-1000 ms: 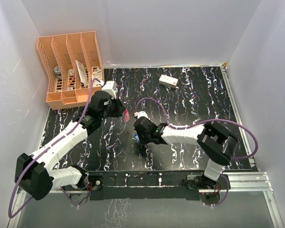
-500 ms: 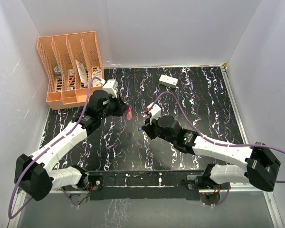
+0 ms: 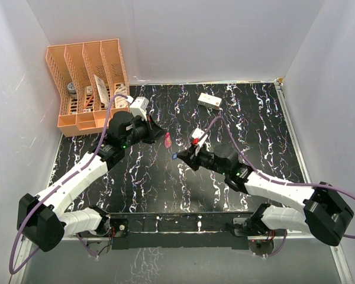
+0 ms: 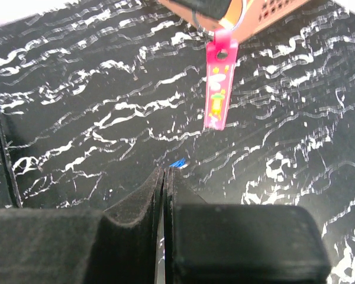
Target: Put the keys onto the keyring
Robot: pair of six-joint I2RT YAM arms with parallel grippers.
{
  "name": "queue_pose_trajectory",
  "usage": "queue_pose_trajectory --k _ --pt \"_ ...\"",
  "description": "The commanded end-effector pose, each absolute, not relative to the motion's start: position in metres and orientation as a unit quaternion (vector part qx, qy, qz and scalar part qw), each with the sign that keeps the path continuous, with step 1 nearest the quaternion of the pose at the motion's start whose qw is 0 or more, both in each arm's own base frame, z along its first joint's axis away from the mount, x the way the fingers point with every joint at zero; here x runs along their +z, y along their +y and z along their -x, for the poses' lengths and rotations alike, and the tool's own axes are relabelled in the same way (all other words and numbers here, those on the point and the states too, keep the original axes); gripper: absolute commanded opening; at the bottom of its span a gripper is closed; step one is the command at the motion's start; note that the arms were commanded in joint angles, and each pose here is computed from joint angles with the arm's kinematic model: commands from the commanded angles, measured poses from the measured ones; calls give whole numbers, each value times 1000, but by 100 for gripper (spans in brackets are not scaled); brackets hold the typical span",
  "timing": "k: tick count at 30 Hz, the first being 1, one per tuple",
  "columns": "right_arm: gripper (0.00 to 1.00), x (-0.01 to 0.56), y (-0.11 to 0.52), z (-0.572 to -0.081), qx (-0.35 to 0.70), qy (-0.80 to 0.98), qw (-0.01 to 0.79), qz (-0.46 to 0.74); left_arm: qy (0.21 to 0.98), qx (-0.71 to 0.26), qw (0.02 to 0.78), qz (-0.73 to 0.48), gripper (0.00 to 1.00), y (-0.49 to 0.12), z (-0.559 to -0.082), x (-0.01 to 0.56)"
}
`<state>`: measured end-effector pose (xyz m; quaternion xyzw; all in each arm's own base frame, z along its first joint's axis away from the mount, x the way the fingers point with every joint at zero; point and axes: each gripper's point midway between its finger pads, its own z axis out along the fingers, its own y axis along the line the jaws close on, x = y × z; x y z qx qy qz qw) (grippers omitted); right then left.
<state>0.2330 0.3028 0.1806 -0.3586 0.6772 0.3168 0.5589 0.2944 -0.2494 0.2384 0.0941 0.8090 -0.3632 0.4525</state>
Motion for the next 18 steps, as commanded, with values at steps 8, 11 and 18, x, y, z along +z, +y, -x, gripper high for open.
queue_pose_trajectory --k 8,11,18 --pt "0 219 318 -224 424 550 585 418 786 -391 467 -105 0 -252 -284 255" --pt "0 214 320 -232 419 570 576 411 790 -382 469 -103 0 -249 -285 253" --pt "0 157 325 -261 383 699 482 364 799 -349 482 -87 0 -234 -288 251"
